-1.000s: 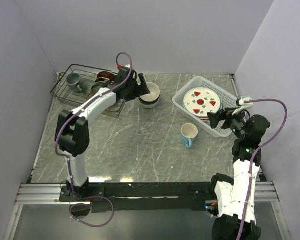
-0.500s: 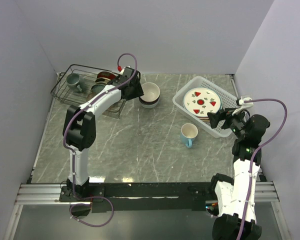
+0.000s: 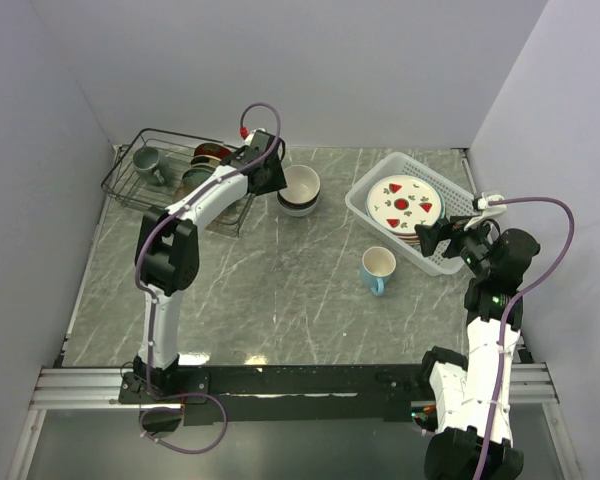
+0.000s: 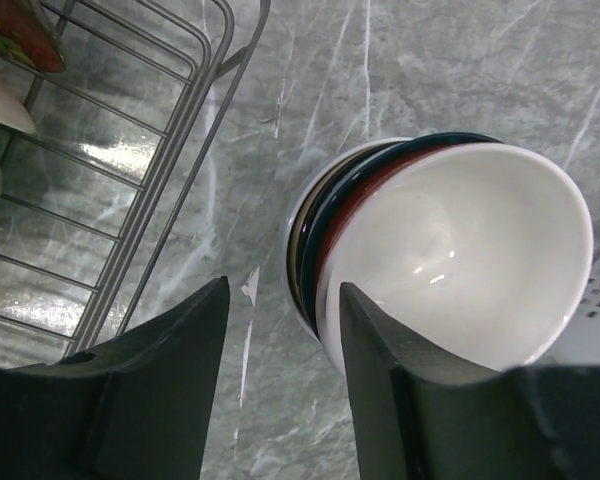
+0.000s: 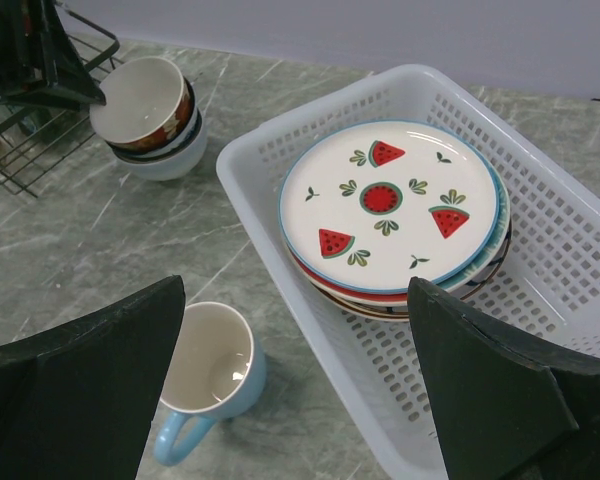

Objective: Place the mixed dishes into the plastic bin
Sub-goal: Pick up the bowl from the center of the board.

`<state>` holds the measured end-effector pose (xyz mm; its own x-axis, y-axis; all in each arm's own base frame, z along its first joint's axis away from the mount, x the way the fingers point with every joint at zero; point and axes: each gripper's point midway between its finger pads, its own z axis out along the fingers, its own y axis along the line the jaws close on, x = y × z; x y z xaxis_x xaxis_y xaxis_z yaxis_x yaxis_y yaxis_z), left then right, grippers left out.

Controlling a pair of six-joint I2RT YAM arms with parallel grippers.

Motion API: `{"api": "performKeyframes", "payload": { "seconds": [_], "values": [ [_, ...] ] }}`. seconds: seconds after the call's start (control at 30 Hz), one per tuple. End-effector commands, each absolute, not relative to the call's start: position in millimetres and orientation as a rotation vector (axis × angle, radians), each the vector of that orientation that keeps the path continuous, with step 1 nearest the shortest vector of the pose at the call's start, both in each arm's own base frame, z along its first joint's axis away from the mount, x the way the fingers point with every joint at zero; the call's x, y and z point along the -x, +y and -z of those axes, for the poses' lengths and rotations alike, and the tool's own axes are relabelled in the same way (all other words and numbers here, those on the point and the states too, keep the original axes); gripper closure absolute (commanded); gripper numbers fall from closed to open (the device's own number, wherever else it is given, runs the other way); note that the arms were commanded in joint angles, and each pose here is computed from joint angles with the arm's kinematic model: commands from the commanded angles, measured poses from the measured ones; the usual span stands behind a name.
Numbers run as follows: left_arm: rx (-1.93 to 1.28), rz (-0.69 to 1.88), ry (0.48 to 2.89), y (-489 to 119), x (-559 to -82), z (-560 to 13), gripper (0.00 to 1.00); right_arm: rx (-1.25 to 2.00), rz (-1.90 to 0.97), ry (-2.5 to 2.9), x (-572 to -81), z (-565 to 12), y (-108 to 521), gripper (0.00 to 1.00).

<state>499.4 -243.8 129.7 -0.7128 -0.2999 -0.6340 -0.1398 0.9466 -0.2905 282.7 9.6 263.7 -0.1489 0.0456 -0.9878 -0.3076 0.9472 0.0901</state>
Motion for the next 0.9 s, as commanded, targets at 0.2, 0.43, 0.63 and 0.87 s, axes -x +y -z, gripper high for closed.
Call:
{"api": "performKeyframes", "payload": {
  "seconds": [0.2,0.43,0.63,0.87],
  "values": [
    [0.208,0.135,2.299,-248.5,-510.3,-148.3,0.5,0.212,-0.272,1.667,-286.4,-269.6,4.8,0.0],
    [0.163,0.086,2.29,-252.6,-510.2,-148.8,0.55,0.211,-0.273,1.669,-286.9,-268.9,4.6,0.0],
    [0.132,0.067,2.281,-257.9,-510.7,-151.3,0.6,0.211,-0.272,1.668,-286.7,-269.2,4.7,0.0],
    [0.107,0.05,2.286,-260.7,-511.5,-146.8,0.66,0.211,-0.273,1.669,-286.9,-268.9,4.6,0.0]
  ]
}}
